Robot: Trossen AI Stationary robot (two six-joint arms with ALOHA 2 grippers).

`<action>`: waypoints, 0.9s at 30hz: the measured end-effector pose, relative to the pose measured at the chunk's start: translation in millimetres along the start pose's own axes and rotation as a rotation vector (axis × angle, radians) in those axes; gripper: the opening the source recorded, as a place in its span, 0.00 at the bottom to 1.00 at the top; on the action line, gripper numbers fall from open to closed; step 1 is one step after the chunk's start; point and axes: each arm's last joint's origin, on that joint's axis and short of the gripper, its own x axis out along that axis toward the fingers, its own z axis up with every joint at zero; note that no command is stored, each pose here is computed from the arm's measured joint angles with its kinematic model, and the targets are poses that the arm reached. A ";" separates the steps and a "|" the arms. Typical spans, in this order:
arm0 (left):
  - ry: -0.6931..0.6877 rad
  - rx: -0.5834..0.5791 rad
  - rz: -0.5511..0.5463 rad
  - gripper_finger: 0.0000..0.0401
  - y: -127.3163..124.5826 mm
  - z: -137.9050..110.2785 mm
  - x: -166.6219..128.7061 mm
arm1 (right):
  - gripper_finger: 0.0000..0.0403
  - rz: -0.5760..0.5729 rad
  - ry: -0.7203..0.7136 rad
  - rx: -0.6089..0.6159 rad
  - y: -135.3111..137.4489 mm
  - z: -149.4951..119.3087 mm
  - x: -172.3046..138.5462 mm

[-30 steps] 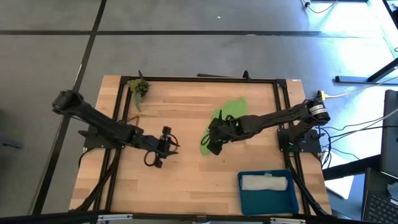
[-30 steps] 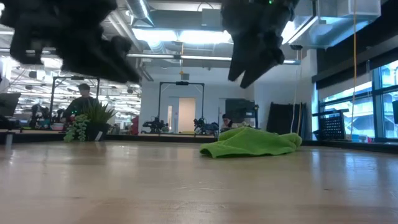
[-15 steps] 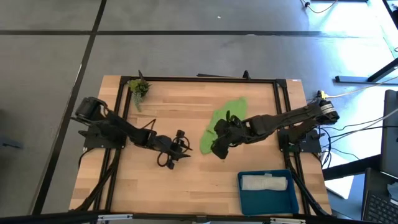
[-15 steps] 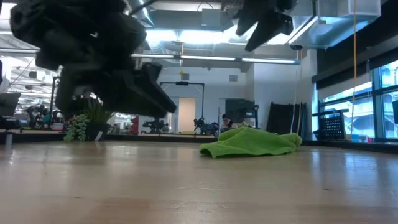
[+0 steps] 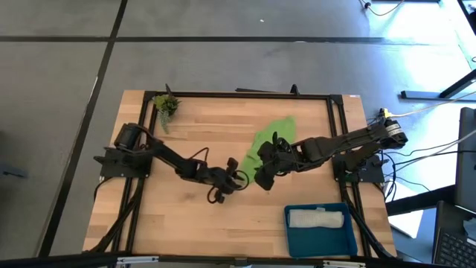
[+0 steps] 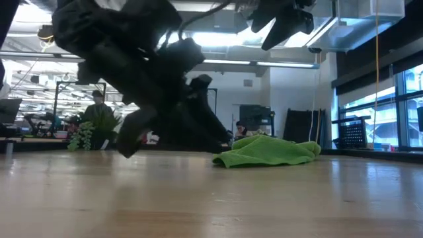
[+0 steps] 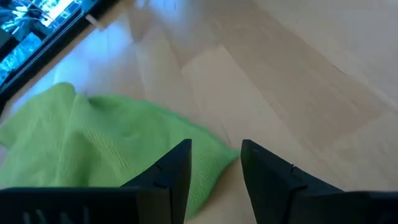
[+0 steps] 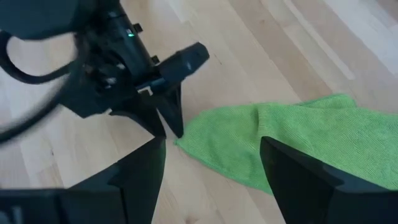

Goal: Roll microfiber towels into tight, uniform cylinder then place into a basket
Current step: Fold the green towel

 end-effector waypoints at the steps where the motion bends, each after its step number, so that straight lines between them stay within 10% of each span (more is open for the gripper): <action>1: 0.016 0.001 -0.004 0.32 1.1 -1.0 1.1 | 0.66 0.000 0.000 0.000 0.0 0.0 0.0; 16: 0.059 -0.094 -0.023 0.31 10.7 -18.9 16.2 | 0.66 -0.005 0.002 -0.004 -0.5 -0.2 -0.1; 27: 0.082 -0.108 -0.067 0.02 8.5 -21.6 15.9 | 0.66 -0.008 0.007 -0.004 -0.9 -0.7 -0.1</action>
